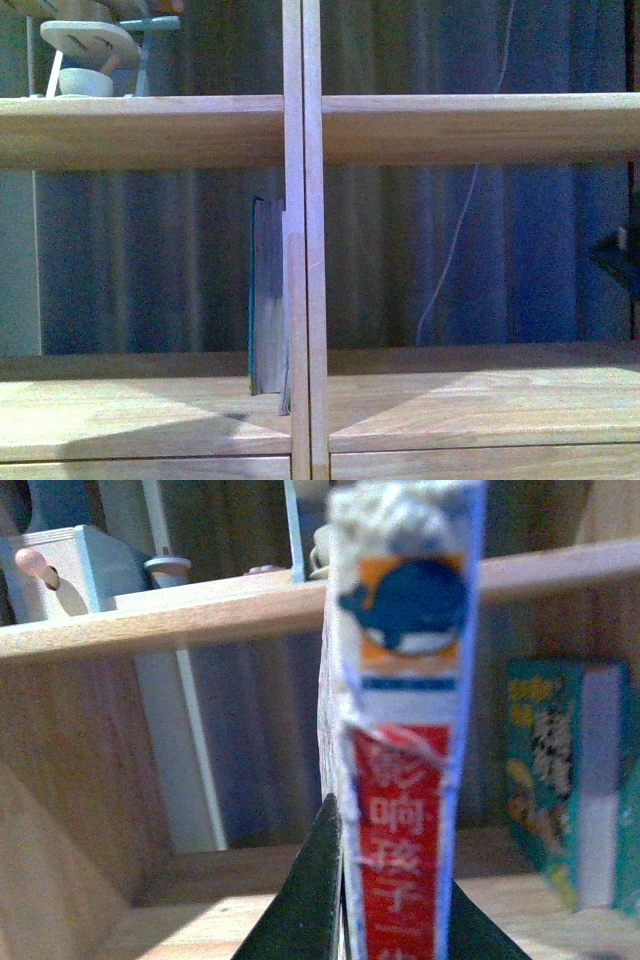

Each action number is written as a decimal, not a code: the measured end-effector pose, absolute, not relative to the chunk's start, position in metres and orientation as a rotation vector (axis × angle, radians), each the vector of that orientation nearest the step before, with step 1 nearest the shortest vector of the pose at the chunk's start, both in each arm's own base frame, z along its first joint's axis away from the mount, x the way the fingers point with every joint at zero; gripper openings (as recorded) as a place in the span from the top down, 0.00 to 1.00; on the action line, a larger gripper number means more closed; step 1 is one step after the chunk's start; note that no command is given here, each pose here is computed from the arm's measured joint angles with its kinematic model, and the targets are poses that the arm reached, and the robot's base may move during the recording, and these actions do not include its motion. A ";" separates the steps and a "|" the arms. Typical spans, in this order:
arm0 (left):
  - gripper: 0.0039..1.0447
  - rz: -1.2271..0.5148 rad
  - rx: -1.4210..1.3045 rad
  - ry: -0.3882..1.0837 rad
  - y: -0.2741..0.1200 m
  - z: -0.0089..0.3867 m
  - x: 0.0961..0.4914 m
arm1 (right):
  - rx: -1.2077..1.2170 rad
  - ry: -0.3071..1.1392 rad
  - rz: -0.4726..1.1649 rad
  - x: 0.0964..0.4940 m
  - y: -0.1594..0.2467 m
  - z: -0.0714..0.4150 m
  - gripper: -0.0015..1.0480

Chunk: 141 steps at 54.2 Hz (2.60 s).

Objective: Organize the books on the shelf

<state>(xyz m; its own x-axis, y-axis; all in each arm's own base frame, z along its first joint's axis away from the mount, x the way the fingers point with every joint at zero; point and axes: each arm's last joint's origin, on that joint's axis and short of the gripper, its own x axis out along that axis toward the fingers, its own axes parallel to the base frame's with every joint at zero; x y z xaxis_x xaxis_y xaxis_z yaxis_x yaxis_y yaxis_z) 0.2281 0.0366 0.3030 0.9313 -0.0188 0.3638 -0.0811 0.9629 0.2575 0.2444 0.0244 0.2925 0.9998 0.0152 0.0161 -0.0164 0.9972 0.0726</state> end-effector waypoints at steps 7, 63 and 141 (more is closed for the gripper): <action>0.94 0.015 0.352 -0.357 0.039 0.291 0.247 | 0.033 -0.001 0.001 0.227 0.017 0.266 0.52; 0.94 -0.136 0.193 -0.289 -0.059 0.242 0.488 | 0.007 0.002 0.003 0.134 0.000 0.180 0.97; 0.07 -0.092 -0.045 -0.250 -0.087 0.255 0.368 | 0.006 -0.011 0.002 0.097 0.000 0.168 0.97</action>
<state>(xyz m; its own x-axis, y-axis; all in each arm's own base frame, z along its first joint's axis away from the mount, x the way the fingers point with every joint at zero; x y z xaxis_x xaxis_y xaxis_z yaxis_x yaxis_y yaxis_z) 0.3683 -0.0868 0.2550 0.9647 -0.0857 0.2491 0.0969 0.9947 -0.0332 0.0973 0.0002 0.1679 0.9999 0.0023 0.0113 -0.0024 1.0000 0.0059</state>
